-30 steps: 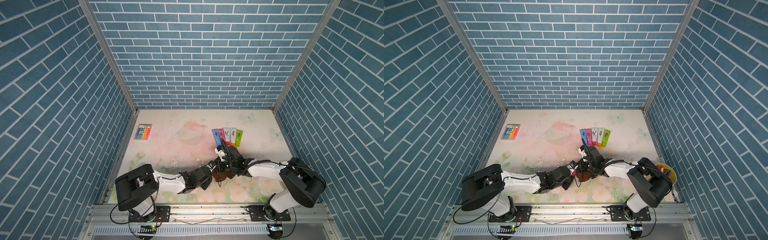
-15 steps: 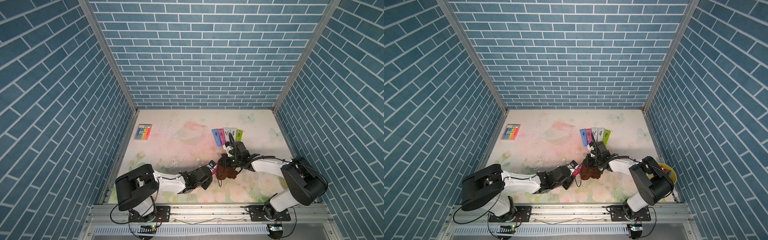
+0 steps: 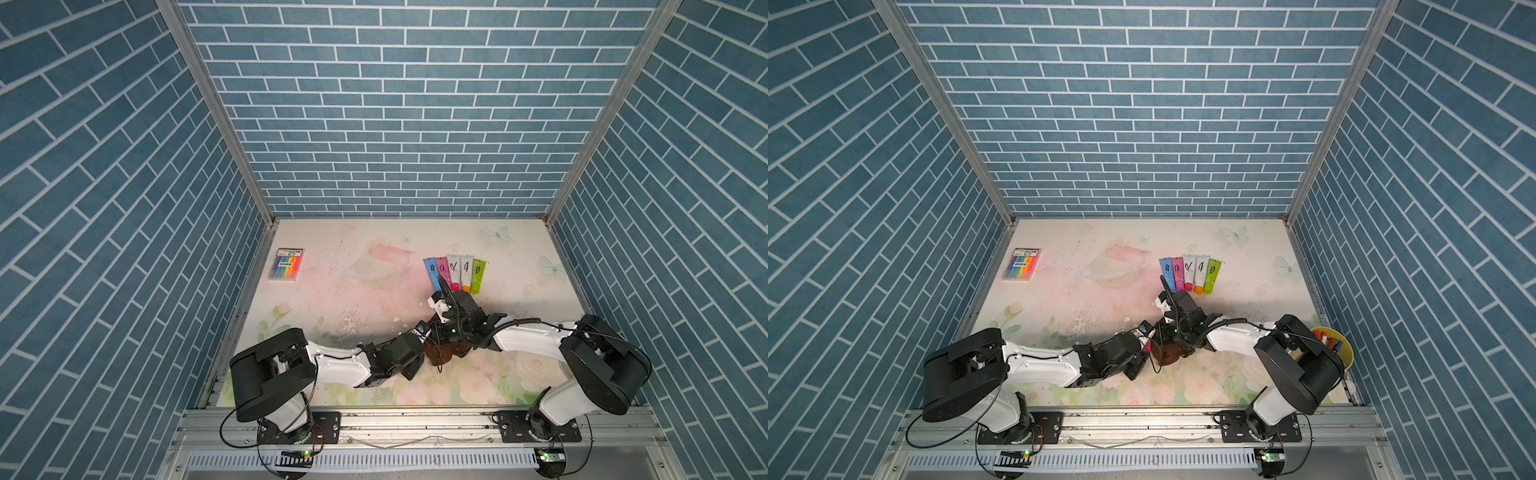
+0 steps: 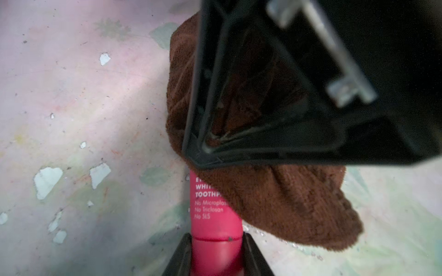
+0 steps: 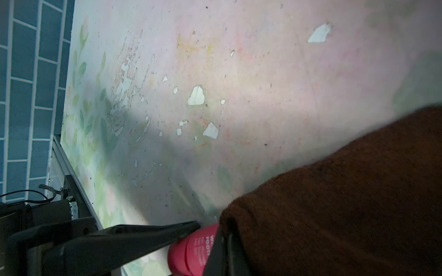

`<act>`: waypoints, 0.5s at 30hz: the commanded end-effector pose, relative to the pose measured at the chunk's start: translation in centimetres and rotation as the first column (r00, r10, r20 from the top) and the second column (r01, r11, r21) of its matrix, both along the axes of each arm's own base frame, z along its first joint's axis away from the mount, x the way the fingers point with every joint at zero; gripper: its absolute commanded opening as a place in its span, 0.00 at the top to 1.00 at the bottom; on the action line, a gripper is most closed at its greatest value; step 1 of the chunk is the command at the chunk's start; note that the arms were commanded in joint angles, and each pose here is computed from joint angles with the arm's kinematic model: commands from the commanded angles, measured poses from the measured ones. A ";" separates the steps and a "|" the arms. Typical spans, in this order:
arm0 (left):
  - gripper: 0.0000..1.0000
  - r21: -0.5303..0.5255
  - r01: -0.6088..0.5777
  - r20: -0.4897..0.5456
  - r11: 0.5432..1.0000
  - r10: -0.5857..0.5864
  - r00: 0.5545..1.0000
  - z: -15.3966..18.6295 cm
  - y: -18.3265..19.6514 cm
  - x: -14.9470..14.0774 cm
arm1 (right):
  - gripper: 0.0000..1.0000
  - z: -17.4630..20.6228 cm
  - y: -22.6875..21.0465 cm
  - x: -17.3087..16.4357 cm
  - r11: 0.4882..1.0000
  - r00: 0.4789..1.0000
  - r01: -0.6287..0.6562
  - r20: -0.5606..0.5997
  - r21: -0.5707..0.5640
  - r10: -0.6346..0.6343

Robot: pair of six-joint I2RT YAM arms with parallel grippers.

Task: Wipe the surface of the toothpaste tube
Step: Wipe the dirt from the toothpaste tube.

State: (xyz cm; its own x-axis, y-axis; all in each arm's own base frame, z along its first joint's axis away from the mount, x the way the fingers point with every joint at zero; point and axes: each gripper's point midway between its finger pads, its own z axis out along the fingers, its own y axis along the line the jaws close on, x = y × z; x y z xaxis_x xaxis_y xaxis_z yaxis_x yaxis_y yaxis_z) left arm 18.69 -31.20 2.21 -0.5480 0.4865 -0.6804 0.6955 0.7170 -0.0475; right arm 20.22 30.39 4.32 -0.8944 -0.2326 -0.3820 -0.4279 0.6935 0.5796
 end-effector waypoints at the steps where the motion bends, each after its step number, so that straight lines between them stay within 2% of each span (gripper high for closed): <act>1: 0.95 -0.014 0.037 0.049 0.999 -0.036 0.998 0.8 -1.2 0.5 | 1.00 -2.7 -0.6 -5.3 0.991 0.980 -0.121 -0.167 -0.063 0.109; 6: 0.95 -0.017 0.036 0.050 0.999 -0.036 0.998 0.9 -1.1 0.5 | 1.00 -4.5 -5.1 -2.0 0.992 0.982 0.033 -0.182 -0.121 -0.055; 10: 0.95 -0.019 0.025 0.051 1.000 -0.024 0.998 1.0 -1.0 0.6 | 1.00 -5.0 -9.7 0.7 0.945 0.971 0.190 -0.094 -0.266 -0.221; 15: 0.98 0.000 -0.040 0.062 0.999 0.040 0.997 0.8 0.2 1.3 | 1.00 -3.3 -11.5 0.9 0.922 0.965 0.240 -0.033 -0.306 -0.262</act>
